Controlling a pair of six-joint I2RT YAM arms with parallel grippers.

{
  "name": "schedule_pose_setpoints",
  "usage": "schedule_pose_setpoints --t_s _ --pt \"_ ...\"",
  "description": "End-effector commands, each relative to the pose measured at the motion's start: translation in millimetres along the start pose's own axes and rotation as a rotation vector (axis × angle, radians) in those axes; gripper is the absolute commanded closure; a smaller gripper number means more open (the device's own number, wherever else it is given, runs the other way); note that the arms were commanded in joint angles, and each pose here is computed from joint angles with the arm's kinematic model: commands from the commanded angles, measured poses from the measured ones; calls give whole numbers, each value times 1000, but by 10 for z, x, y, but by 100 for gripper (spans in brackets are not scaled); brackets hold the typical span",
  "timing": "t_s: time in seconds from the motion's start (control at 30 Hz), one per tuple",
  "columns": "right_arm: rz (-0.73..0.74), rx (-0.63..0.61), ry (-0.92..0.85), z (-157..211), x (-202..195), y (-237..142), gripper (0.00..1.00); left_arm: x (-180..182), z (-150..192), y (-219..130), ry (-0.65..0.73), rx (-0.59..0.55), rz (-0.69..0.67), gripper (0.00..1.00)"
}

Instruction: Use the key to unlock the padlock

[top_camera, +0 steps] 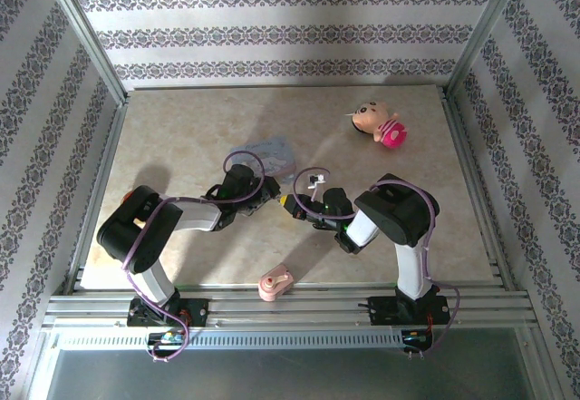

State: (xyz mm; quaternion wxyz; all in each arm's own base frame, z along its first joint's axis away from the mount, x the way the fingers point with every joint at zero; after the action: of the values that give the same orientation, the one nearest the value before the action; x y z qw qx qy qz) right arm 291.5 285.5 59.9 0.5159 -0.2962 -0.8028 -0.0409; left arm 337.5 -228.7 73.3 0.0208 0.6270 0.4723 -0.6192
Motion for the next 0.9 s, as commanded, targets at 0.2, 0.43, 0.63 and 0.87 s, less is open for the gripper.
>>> schedule_pose_setpoints --t_s 0.2,0.43,0.63,0.87 --pt "-9 -77 43 -162 16 35 98 -151 2 -81 -5 -1 73 70" --pt "-41 -69 62 -175 113 59 94 -101 26 -79 -22 1 76 70" --pt "-33 -69 83 -164 82 77 96 -155 26 -85 -25 7 97 70" --pt "-22 -88 178 -182 54 63 100 -66 35 -114 -37 -6 76 49"
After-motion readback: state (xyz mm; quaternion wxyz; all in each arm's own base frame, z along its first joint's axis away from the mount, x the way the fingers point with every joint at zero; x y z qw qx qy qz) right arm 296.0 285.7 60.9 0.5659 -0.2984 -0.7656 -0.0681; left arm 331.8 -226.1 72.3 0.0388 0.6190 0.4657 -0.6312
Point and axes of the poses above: each hand's point on the last joint's axis, 136 mm out from that joint toward the fingers, its own y axis out along the fingers, its own x axis along the line the jaws close on, z = x × y, the point moved 3 cm from there along -y, back along the fingers, and after that the axes turned 2 degrees about -y, right-handed, at the moved point
